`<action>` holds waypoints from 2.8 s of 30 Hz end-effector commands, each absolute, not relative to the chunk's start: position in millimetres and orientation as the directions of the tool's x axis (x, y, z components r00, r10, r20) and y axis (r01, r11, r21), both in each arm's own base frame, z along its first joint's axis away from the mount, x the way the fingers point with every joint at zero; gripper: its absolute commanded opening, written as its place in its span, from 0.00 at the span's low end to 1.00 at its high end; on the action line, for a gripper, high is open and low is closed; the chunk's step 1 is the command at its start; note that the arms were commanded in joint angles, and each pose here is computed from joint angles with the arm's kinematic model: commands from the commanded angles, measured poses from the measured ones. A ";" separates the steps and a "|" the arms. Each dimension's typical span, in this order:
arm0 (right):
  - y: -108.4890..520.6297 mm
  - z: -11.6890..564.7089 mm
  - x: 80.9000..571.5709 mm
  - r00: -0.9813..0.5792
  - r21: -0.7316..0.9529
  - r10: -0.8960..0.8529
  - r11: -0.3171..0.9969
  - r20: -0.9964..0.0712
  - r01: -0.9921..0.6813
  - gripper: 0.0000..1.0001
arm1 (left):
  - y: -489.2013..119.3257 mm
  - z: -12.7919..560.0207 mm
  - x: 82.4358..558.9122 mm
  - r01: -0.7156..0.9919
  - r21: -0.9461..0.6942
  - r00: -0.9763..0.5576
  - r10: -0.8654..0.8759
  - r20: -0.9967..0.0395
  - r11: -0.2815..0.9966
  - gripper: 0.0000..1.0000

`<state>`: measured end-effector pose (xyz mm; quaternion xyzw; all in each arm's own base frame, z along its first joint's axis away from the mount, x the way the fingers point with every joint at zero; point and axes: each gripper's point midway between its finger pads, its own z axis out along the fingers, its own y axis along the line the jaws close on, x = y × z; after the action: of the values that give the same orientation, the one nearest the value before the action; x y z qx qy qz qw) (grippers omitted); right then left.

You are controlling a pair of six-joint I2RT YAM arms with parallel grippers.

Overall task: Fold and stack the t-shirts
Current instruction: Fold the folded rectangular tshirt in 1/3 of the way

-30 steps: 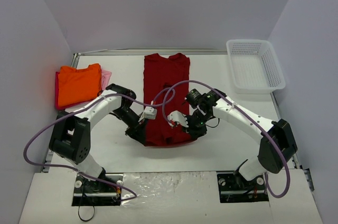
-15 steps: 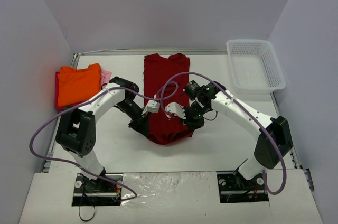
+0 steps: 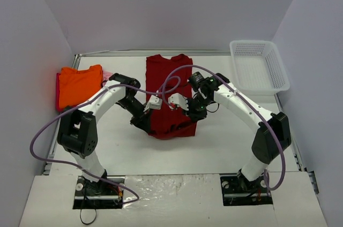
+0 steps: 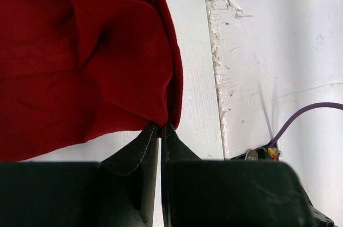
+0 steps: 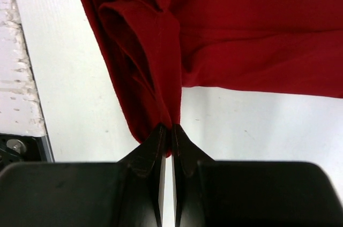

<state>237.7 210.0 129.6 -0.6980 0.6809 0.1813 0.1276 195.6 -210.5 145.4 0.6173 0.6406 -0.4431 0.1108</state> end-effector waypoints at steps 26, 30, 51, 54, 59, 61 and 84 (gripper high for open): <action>195.5 131.9 317.5 -0.081 0.006 -0.924 0.084 -0.374 -0.996 0.00 | -203.5 171.1 274.0 0.950 -0.305 -0.258 0.715 -0.649 0.066 0.02; 193.2 133.7 330.8 -0.084 -0.008 -0.921 0.094 -0.381 -0.996 0.00 | -204.0 172.1 287.5 0.954 -0.289 -0.257 0.723 -0.641 0.082 0.02; 197.8 126.1 396.8 -0.078 -0.047 -0.906 0.107 -0.417 -0.993 0.00 | -201.2 170.7 348.9 0.963 -0.226 -0.261 0.731 -0.630 0.149 0.02; 197.6 123.2 407.0 -0.084 -0.051 -0.904 0.116 -0.419 -0.992 0.00 | -200.9 168.0 356.0 0.961 -0.229 -0.268 0.730 -0.629 0.156 0.02; 199.0 122.2 420.6 -0.086 -0.062 -0.899 0.124 -0.430 -0.990 0.00 | -201.3 170.9 372.4 0.963 -0.210 -0.266 0.721 -0.640 0.169 0.02; 199.5 121.4 426.1 -0.089 -0.066 -0.896 0.130 -0.435 -0.989 0.00 | -200.2 171.3 379.8 0.962 -0.205 -0.270 0.717 -0.643 0.179 0.02; 208.2 71.4 473.7 -0.089 -0.041 -0.882 0.122 -0.463 -0.992 0.00 | -197.1 132.7 423.8 0.946 -0.241 -0.322 0.699 -0.638 0.215 0.02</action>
<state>470.1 209.5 63.9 -0.6473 0.7257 0.1391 0.1869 415.6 -196.9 116.8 0.5374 0.7658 -0.3059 0.1765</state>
